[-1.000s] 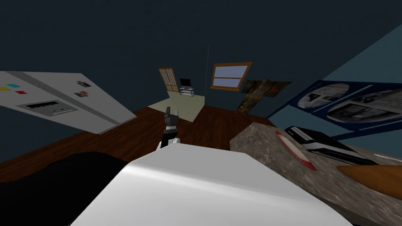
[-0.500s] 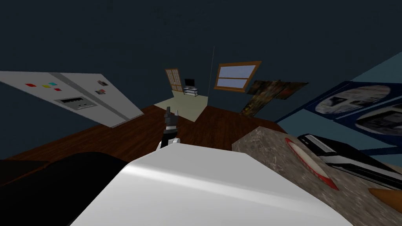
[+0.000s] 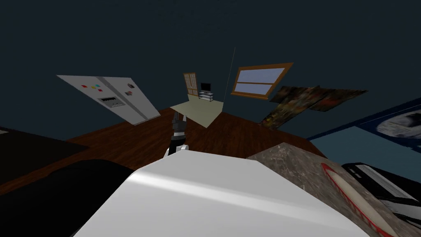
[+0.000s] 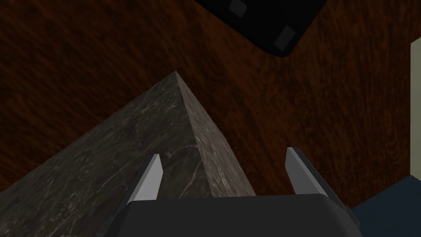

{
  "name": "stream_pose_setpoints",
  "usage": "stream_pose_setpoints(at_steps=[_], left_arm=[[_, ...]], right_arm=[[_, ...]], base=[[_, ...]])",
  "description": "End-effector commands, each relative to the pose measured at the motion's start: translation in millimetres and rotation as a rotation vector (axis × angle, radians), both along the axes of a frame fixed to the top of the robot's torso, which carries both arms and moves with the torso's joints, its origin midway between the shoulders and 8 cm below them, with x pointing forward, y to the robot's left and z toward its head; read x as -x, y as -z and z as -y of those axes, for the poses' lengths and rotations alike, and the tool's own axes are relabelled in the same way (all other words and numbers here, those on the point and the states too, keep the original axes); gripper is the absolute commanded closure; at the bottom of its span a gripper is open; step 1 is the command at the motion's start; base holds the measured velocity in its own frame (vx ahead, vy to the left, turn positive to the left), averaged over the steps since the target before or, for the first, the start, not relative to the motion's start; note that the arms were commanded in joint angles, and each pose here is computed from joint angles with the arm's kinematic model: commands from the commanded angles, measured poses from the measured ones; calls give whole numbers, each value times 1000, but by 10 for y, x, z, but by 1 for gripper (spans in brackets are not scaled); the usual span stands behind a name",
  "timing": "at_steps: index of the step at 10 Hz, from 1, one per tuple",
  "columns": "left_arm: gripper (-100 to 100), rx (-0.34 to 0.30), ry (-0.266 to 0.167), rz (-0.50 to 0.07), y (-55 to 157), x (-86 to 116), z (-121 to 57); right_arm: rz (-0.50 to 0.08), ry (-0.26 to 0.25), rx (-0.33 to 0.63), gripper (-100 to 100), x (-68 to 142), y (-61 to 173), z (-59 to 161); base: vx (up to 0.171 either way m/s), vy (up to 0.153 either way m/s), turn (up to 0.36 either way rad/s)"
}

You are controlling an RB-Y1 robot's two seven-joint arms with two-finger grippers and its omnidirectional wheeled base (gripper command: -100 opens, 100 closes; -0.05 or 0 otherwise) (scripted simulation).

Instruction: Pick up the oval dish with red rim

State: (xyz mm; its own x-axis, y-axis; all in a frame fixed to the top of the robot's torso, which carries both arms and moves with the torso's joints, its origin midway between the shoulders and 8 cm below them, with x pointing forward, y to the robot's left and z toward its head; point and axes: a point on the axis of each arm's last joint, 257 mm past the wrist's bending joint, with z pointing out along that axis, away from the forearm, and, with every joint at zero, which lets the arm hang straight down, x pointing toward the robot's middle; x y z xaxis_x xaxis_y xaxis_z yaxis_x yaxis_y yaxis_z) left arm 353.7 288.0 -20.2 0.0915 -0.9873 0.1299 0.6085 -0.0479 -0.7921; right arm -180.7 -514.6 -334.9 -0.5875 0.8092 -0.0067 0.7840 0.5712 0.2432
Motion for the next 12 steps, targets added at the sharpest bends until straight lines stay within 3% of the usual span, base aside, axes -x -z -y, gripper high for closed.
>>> stream_pose_setpoints(at_steps=[1,3,4,6,9,12], left_arm=[[0,0,0,0,0,0,0],[0,0,0,0,0,0,0],[0,0,0,0,0,0,-1],[0,0,0,0,1,0,-1],[0,0,0,0,1,1,-2],[0,0,0,0,1,1,-2]], right_arm=[[-45,-11,19,-100,126,-85,147],[-144,-36,67,-100,376,-269,490],[-147,-44,66,-100,360,-272,503],[-215,-76,108,-100,444,-419,808],[-257,-119,154,-100,349,-525,1140],[-241,-154,173,-100,83,-491,1288]], base=[[72,-122,183],[79,-128,308],[65,-152,141],[86,-148,238],[107,-243,280],[93,-261,166]])
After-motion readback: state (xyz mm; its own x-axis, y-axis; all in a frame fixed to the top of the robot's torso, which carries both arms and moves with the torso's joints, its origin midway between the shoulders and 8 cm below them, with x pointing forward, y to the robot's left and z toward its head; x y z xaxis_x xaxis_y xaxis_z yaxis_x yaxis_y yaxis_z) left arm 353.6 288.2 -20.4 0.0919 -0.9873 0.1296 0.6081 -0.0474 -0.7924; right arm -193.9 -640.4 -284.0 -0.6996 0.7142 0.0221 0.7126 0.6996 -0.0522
